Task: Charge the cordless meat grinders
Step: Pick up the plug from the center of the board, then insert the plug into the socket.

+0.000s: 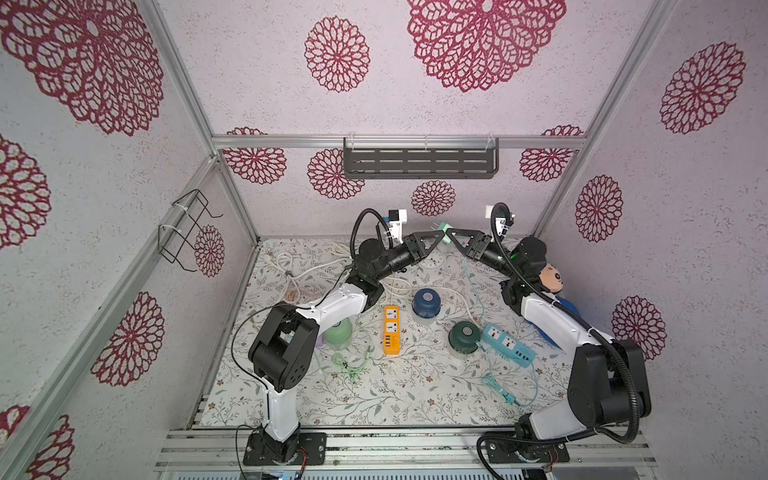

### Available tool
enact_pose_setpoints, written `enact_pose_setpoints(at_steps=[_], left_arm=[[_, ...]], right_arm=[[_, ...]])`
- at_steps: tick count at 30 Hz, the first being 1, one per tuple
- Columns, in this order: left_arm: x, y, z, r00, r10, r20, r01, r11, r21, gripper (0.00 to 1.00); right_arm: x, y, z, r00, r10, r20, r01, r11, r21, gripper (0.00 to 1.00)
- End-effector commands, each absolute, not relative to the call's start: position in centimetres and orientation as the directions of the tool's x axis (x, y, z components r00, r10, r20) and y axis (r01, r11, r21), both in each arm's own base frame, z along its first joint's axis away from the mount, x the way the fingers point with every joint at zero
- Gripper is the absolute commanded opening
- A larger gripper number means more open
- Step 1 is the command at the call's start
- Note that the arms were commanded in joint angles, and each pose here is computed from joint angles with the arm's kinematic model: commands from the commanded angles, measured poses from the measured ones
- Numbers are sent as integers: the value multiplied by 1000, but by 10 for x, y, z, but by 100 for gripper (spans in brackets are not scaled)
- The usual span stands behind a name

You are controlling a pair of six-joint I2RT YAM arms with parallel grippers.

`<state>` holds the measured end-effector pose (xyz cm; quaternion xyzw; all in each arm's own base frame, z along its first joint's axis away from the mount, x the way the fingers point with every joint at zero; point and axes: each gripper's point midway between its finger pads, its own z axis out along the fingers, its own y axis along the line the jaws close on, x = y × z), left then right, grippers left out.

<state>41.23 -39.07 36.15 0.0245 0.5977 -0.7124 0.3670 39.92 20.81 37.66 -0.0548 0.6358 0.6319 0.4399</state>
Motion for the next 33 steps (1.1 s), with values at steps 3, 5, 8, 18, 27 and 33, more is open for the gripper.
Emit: enact_pose_setpoints(at_steps=[3,5,8,18,27,33], left_arm=[[406,-397,370,-728,-488,-482,570,-38,-821,32],[408,-390,368,-720,-508,-474,556,-12,-831,63],[417,-363,358,-688,-562,-459,514,69,-855,92],[379,-324,275,-741,-355,-570,338,536,-774,79],[338,-353,235,-805,-324,-498,366,390,-845,69],[317,-359,227,-821,-310,-479,381,328,-865,67]], right_arm=[[394,212,394,-559,470,-683,-689,196,698,11],[395,209,394,-567,457,-685,-682,207,702,4],[406,186,385,-570,446,-690,-630,302,716,0],[388,23,275,-756,103,-647,16,990,139,0],[319,-9,180,-936,18,-351,65,990,-123,0],[296,13,134,-985,-109,-133,-83,978,-189,0]])
